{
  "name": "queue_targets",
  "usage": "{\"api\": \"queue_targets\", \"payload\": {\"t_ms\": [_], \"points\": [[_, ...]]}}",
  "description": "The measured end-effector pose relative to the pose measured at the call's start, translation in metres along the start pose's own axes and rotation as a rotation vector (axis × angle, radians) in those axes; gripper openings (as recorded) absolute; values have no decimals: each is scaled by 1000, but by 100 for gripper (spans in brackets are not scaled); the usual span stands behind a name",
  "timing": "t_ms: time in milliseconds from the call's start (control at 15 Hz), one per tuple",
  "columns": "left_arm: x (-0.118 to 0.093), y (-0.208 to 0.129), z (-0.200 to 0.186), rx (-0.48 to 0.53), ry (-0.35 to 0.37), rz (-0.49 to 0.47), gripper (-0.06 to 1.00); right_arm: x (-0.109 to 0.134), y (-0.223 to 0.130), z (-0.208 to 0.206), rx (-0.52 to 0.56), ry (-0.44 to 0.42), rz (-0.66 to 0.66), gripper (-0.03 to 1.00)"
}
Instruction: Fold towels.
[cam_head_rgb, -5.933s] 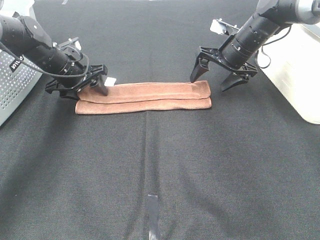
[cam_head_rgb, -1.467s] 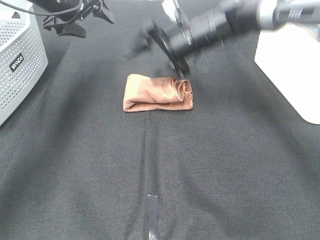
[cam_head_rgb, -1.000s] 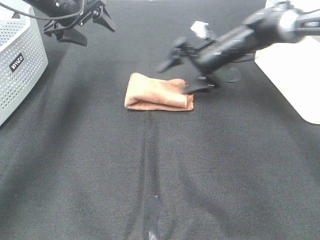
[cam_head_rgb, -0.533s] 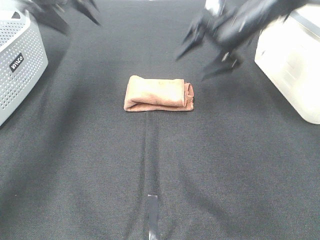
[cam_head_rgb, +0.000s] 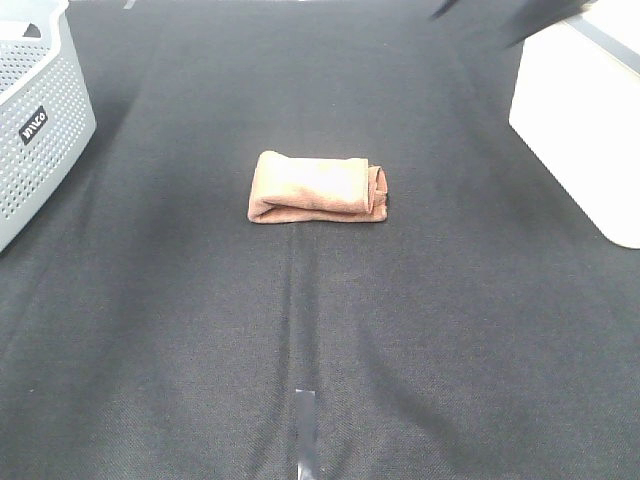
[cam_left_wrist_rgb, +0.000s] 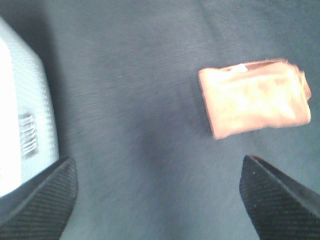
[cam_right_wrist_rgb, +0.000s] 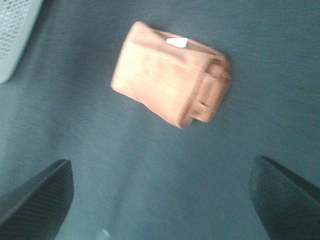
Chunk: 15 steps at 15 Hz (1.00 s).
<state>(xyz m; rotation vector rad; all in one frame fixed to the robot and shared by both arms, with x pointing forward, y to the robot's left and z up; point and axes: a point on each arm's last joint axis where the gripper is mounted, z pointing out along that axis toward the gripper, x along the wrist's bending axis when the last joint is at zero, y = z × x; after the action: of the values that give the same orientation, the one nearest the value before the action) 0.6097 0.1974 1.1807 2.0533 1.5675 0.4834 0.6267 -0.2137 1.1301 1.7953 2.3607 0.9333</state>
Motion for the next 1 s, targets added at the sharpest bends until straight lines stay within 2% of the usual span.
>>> {"api": "queue_targets", "payload": {"t_ms": [67, 267, 400, 600, 800, 1000], "points": [[-8, -17, -17, 12, -8, 19, 83, 10, -17, -28, -21, -32, -13, 89], [-8, -69, -53, 50, 1, 17, 83, 28, -67, -71, -39, -59, -36, 89], [-5, -129, -80, 78, 10, -9, 83, 40, -118, -99, -55, -83, -58, 89], [-3, -206, -105, 73, 10, -19, 83, 47, -184, -113, -60, -95, -68, 89], [-1, -285, -133, -53, 5, -18, 83, 53, -252, -119, -97, -100, -87, 89], [1, -349, -154, -262, -3, -11, 83, 54, -317, -116, -172, -112, -118, 89]]}}
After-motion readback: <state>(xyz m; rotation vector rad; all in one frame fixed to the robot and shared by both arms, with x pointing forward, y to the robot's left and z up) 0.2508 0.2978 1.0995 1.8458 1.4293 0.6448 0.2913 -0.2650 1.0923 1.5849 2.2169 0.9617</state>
